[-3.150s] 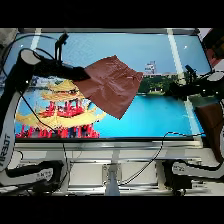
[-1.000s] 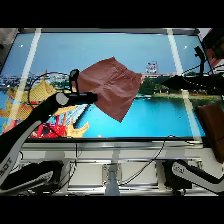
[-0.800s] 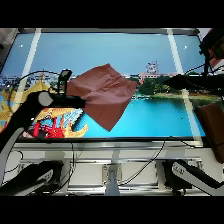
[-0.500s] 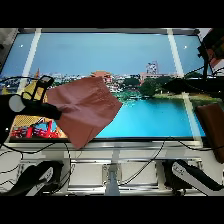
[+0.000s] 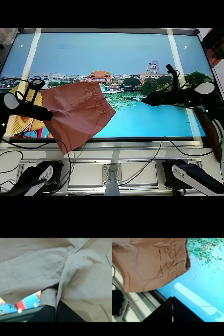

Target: Fold the clothes and pants, and hang the long-sleeved shirts on hangers.

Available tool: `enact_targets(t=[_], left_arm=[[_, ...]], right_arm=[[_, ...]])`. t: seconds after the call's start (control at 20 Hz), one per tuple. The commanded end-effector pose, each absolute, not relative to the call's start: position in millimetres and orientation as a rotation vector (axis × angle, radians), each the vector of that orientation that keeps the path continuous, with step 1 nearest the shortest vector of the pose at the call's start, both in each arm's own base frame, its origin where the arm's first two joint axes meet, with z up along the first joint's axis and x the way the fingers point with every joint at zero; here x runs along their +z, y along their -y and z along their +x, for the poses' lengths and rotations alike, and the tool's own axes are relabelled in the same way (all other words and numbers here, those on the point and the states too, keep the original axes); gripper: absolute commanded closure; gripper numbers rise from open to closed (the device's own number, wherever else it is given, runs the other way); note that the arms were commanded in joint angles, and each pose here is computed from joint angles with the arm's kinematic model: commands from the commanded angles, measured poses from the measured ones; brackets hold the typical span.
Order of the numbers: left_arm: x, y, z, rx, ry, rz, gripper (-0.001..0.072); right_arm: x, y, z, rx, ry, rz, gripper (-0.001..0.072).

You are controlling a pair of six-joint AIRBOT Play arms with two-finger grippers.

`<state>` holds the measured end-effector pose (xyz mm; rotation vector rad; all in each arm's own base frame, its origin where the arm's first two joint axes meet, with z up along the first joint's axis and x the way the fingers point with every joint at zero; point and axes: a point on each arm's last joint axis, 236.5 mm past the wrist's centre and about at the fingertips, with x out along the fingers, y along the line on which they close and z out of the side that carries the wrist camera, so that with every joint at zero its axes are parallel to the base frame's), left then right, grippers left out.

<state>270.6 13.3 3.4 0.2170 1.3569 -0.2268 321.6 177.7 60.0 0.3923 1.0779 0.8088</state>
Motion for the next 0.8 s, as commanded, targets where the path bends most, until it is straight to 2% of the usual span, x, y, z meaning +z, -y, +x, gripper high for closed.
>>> enact_targets(t=[0.0, 0.25, 0.45, 0.5, 0.55, 0.6, 0.65, 0.7, 0.75], left_arm=[[-16.9, -18.9, 265.4, -0.156, -1.456, 0.136, 0.0696], [-41.4, -19.2, 262.7, -0.141, -1.55, 0.095, 0.0696], [-48.0, -19.0, 262.8, -0.144, -1.569, 0.091, 0.0696], [-48.0, -19.1, 262.9, -0.144, -1.569, 0.091, 0.0696], [-48.0, -18.9, 262.9, -0.144, -1.569, 0.092, 0.0696], [-48.0, -18.9, 262.7, -0.144, -1.57, 0.091, 0.0695], [-48.0, -19.0, 262.6, -0.144, -1.57, 0.092, 0.0695], [-48.0, -19.0, 262.7, -0.144, -1.57, 0.091, 0.0695], [-48.0, -18.9, 262.7, -0.145, -1.57, 0.092, 0.0678]], right_arm=[[48.5, -194.7, 341.1, 0.732, -1.006, 0.308, 0.0694], [44.9, -183.1, 376.6, 0.516, -0.936, 0.355, 0.0694], [14.5, -183.7, 369.8, 0.506, -1.043, 0.362, 0.0694], [3.6, -189.2, 364.8, 0.516, -1.094, 0.393, 0.0658], [-7.7, -196.6, 358.7, 0.53, -1.152, 0.44, 0.0453], [-16.0, -205.1, 352.0, 0.547, -1.207, 0.493, 0.0344], [-22.7, -214.2, 344.6, 0.568, -1.263, 0.551, 0.0307], [-28.8, -222.7, 337.0, 0.588, -1.318, 0.606, 0.0215], [-34.2, -228.9, 330.1, 0.604, -1.367, 0.647, 0.0171]])
